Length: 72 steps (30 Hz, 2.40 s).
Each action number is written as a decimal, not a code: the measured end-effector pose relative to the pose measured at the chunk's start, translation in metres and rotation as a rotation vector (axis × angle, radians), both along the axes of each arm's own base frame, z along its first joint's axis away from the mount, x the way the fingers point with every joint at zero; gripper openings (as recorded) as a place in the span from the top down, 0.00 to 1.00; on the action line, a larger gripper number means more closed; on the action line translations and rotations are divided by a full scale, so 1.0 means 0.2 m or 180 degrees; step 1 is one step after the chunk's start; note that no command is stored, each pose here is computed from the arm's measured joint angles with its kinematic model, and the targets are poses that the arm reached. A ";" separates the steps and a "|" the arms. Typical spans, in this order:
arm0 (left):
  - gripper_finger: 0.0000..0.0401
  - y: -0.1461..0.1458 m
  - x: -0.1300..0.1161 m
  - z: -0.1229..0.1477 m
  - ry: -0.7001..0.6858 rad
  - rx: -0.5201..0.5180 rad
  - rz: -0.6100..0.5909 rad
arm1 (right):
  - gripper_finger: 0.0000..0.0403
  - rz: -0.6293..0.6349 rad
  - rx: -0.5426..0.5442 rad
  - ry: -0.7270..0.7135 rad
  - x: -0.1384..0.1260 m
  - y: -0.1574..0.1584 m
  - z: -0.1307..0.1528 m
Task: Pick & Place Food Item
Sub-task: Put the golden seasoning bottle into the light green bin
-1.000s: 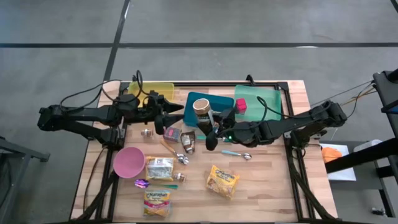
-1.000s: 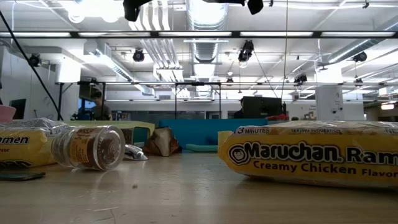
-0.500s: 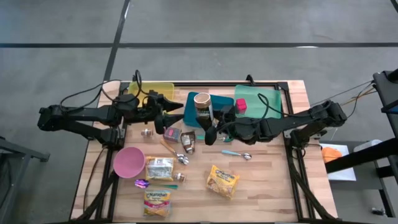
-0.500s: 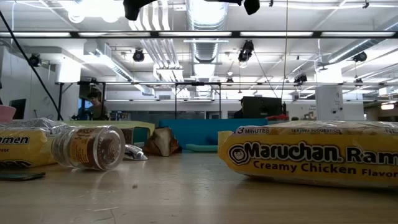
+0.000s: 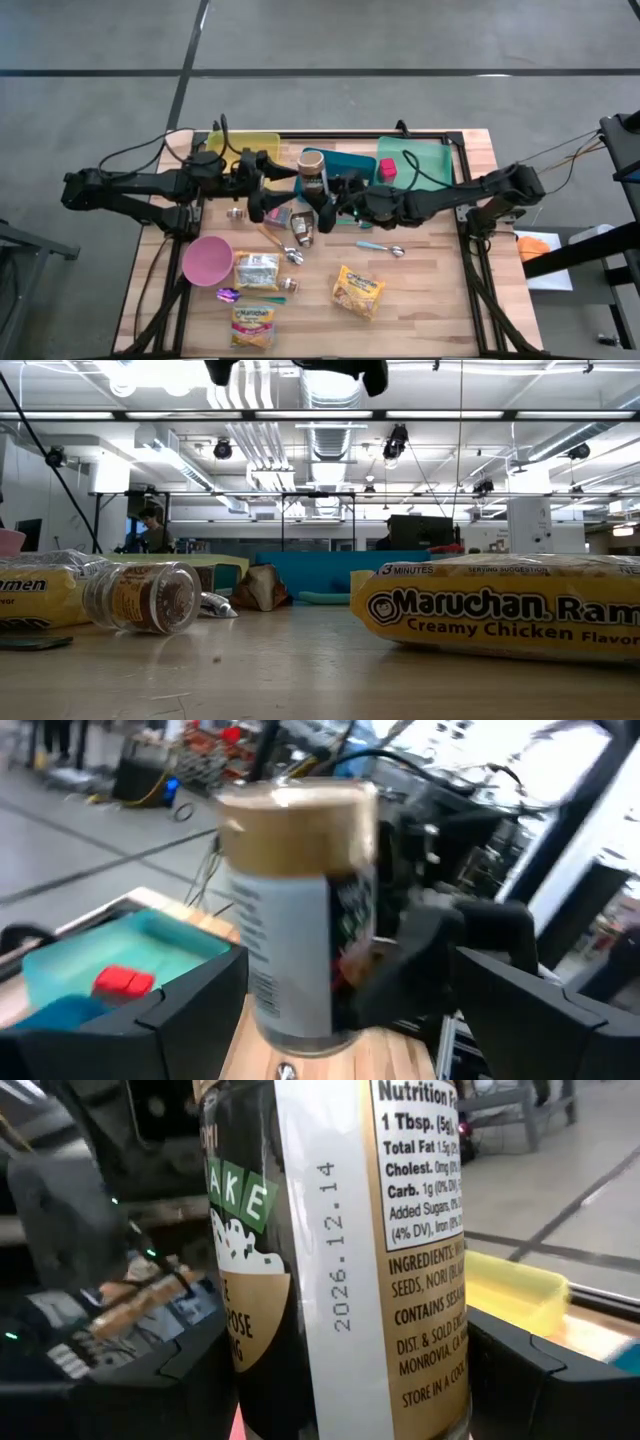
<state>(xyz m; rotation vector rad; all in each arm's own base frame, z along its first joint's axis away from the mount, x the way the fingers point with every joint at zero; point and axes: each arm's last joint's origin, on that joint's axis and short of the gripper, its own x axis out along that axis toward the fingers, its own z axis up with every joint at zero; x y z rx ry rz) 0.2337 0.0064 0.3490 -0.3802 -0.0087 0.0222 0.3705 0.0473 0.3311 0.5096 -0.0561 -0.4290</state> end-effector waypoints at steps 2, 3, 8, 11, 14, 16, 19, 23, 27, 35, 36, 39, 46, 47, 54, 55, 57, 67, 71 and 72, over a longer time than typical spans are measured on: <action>0.13 0.00 0.00 0.01 -0.0042 0.0090 -0.0022 | 0.31 0.0081 0.0009 -0.0050 0.02 0.00 0.00; 0.13 0.00 0.00 0.01 -0.0053 0.0132 -0.0022 | 0.31 0.0114 -0.0012 -0.0052 0.03 0.00 -0.01; 0.13 0.00 0.00 0.01 -0.0043 0.0371 -0.0029 | 0.31 0.0292 -0.0052 -0.0111 0.09 0.01 -0.01; 0.13 0.00 0.00 0.00 -0.0037 0.0539 -0.0040 | 0.31 0.0343 -0.0060 -0.0115 0.12 0.02 -0.01; 0.13 0.00 0.00 0.00 -0.0039 0.0535 -0.0042 | 0.31 0.0445 -0.0118 -0.0117 0.15 0.03 -0.01; 0.13 0.00 0.00 0.01 -0.0046 0.0534 -0.0054 | 0.31 0.0506 -0.0163 -0.0116 0.15 0.03 0.00; 0.13 0.00 0.00 0.01 -0.0072 0.0535 -0.0062 | 0.31 0.0530 -0.0198 -0.0139 0.17 0.03 0.00; 0.13 -0.01 0.00 0.03 -0.0226 0.0505 -0.0189 | 0.31 0.0595 -0.0226 -0.0135 0.19 0.04 0.00; 0.13 -0.01 0.00 0.05 -0.0327 0.0460 -0.0250 | 0.31 0.0717 -0.0261 -0.0188 0.21 0.05 -0.01; 0.30 -0.02 0.00 0.05 -0.0396 0.0427 -0.0436 | 0.31 0.0757 -0.0410 -0.0379 0.21 0.05 0.02; 0.30 -0.02 0.00 0.05 -0.0402 0.0428 -0.0437 | 0.31 0.0763 -0.0416 -0.0376 0.21 0.05 0.02; 0.30 -0.02 0.00 0.06 -0.0415 0.0429 -0.0439 | 0.31 0.0772 -0.0418 -0.0397 0.22 0.05 0.01; 0.30 -0.02 0.00 0.06 -0.0451 0.0433 -0.0443 | 0.31 0.0828 -0.0438 -0.0405 0.22 0.05 0.01; 0.30 -0.02 0.00 0.06 -0.0451 0.0435 -0.0447 | 0.31 0.0827 -0.0454 -0.0404 0.22 0.05 0.01; 0.30 -0.03 0.00 0.06 -0.0465 0.0417 -0.0522 | 0.18 0.0902 -0.0457 -0.0429 0.22 0.06 0.02; 0.30 -0.03 0.00 0.06 -0.0469 0.0417 -0.0527 | 0.14 0.0908 -0.0439 -0.0437 0.22 0.06 0.02; 0.30 -0.03 0.00 0.06 -0.0469 0.0419 -0.0533 | 0.09 0.0913 -0.0402 -0.0447 0.22 0.07 0.02; 0.30 -0.03 -0.01 0.07 -0.0475 0.0432 -0.0539 | 0.06 0.0864 -0.0410 -0.0408 0.22 0.06 0.02; 0.30 -0.02 -0.02 0.07 -0.0464 0.0431 -0.0531 | 0.06 0.0846 -0.0380 -0.0265 0.22 0.06 0.00; 0.30 -0.02 -0.03 0.07 -0.0453 0.0429 -0.0526 | 0.05 0.0848 -0.0368 -0.0218 0.22 0.06 -0.01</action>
